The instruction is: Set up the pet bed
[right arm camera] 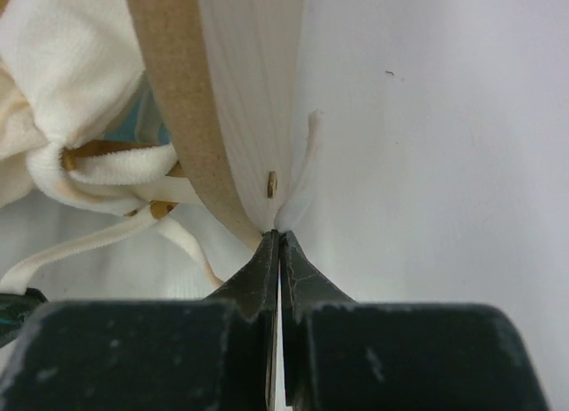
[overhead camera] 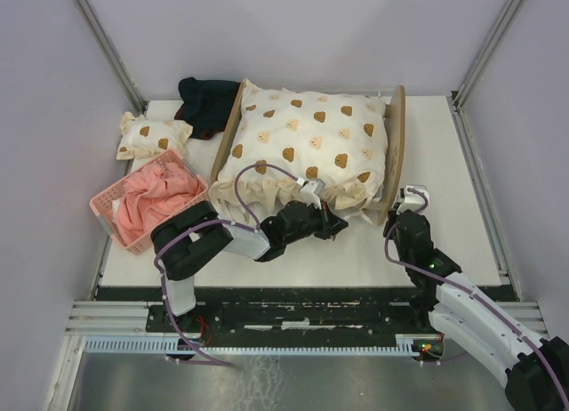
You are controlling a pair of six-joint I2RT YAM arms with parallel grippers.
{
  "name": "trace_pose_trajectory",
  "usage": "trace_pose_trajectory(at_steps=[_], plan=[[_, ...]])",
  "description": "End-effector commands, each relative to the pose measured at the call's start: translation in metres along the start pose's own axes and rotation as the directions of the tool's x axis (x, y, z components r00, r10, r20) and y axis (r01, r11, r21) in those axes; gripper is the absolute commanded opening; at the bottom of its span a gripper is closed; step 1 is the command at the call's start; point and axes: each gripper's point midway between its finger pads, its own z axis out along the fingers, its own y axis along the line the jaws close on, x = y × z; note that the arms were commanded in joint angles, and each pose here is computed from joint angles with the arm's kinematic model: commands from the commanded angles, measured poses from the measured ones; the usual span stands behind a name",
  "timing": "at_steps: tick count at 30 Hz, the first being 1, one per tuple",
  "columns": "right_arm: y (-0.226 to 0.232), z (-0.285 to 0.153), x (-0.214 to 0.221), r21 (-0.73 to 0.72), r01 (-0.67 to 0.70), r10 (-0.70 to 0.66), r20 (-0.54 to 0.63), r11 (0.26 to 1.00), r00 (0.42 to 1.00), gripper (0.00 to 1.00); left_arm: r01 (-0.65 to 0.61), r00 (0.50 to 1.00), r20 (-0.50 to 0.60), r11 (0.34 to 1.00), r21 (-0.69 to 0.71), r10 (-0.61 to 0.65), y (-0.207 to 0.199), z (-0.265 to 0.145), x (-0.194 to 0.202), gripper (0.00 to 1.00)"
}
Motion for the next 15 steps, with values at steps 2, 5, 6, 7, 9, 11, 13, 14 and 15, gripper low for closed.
trace_pose_trajectory(at_steps=[2, 5, 6, 7, 9, 11, 13, 14, 15], plan=[[0.042, -0.007, -0.036, -0.212, 0.139, -0.127, 0.067, 0.967, 0.990, 0.02, 0.005, 1.000, 0.028, 0.999, 0.052, -0.007, -0.012, 0.000, -0.005, 0.03], [0.041, -0.010, -0.036, -0.223, 0.196, -0.188, 0.054, 0.955, 0.981, 0.02, 0.005, 1.000, 0.029, 0.999, 0.053, -0.007, -0.013, 0.000, -0.006, 0.03], [0.040, -0.011, -0.038, -0.215, 0.203, -0.197, 0.048, 0.955, 0.979, 0.02, 0.005, 1.000, 0.029, 0.999, 0.054, -0.007, -0.013, 0.000, -0.006, 0.03], [0.036, -0.011, -0.039, -0.193, 0.201, -0.197, 0.040, 0.961, 0.980, 0.02, 0.005, 1.000, 0.028, 0.999, 0.052, -0.007, -0.013, 0.000, -0.007, 0.03], [0.027, -0.013, -0.040, -0.141, 0.163, -0.161, 0.028, 0.977, 0.987, 0.02, 0.006, 1.000, 0.030, 0.999, 0.050, -0.008, -0.012, 0.000, -0.007, 0.03], [0.014, -0.016, -0.041, -0.072, 0.085, -0.083, 0.033, 0.994, 0.996, 0.02, 0.008, 1.000, 0.028, 0.999, 0.049, -0.010, -0.012, 0.001, -0.006, 0.03], [0.014, -0.019, -0.040, -0.080, 0.042, -0.038, 0.050, 0.996, 0.998, 0.02, 0.013, 1.000, 0.027, 0.999, 0.048, -0.014, -0.011, 0.001, -0.005, 0.03], [0.016, -0.020, -0.039, -0.097, 0.035, -0.029, 0.059, 0.995, 0.998, 0.02, 0.012, 1.000, 0.026, 0.999, 0.050, -0.013, -0.012, 0.000, -0.005, 0.03], [0.017, -0.021, -0.039, -0.110, 0.041, -0.033, 0.066, 0.993, 0.997, 0.02, 0.011, 1.000, 0.026, 0.999, 0.052, -0.013, -0.013, -0.001, -0.006, 0.03]])
